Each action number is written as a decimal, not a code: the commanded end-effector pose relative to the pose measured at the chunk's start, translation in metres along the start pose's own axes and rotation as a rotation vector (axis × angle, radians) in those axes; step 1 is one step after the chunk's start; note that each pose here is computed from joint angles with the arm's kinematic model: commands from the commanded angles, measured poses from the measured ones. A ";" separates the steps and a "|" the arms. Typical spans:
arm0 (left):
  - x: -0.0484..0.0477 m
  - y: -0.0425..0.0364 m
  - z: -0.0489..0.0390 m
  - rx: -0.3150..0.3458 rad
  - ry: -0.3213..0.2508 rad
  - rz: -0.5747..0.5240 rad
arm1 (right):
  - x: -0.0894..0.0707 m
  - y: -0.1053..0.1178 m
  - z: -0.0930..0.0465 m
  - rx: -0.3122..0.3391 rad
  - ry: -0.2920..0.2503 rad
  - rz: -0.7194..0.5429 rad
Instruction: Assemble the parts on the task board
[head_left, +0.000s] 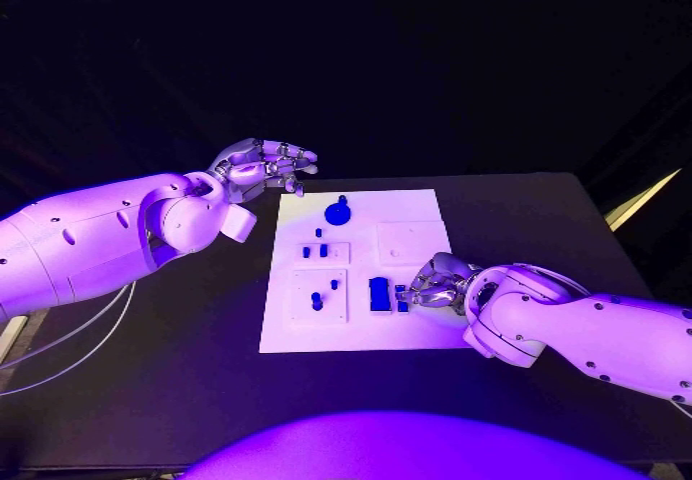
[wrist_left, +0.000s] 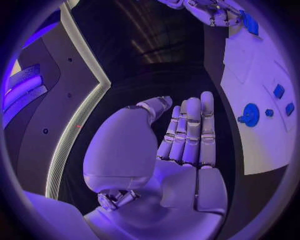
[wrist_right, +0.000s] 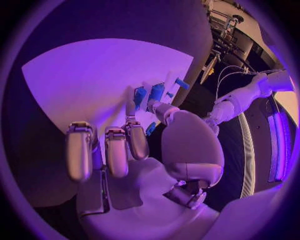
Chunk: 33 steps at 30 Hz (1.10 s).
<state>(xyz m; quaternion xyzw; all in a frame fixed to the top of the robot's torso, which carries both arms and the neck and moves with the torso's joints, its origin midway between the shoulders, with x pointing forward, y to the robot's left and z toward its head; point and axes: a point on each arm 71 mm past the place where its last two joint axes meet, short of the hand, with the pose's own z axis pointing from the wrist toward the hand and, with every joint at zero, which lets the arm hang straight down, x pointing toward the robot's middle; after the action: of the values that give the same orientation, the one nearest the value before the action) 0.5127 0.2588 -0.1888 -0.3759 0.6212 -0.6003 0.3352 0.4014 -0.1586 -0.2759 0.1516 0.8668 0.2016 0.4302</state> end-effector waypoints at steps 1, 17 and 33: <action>0.0016 -0.0005 0.0009 0.002 0.006 -0.003 | 0.000 0.000 0.000 -0.004 0.000 -0.003; 0.0016 -0.0004 0.0011 0.003 0.005 -0.003 | -0.001 -0.003 0.000 -0.014 0.007 -0.041; 0.0014 0.0000 0.0010 0.002 0.004 -0.003 | 0.007 -0.009 0.008 0.006 0.002 -0.065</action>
<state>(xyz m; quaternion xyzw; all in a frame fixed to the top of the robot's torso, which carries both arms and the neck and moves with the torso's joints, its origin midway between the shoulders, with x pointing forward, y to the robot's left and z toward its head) 0.5130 0.2583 -0.1892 -0.3759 0.6213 -0.6004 0.3350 0.4029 -0.1597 -0.2867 0.1247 0.8717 0.1894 0.4344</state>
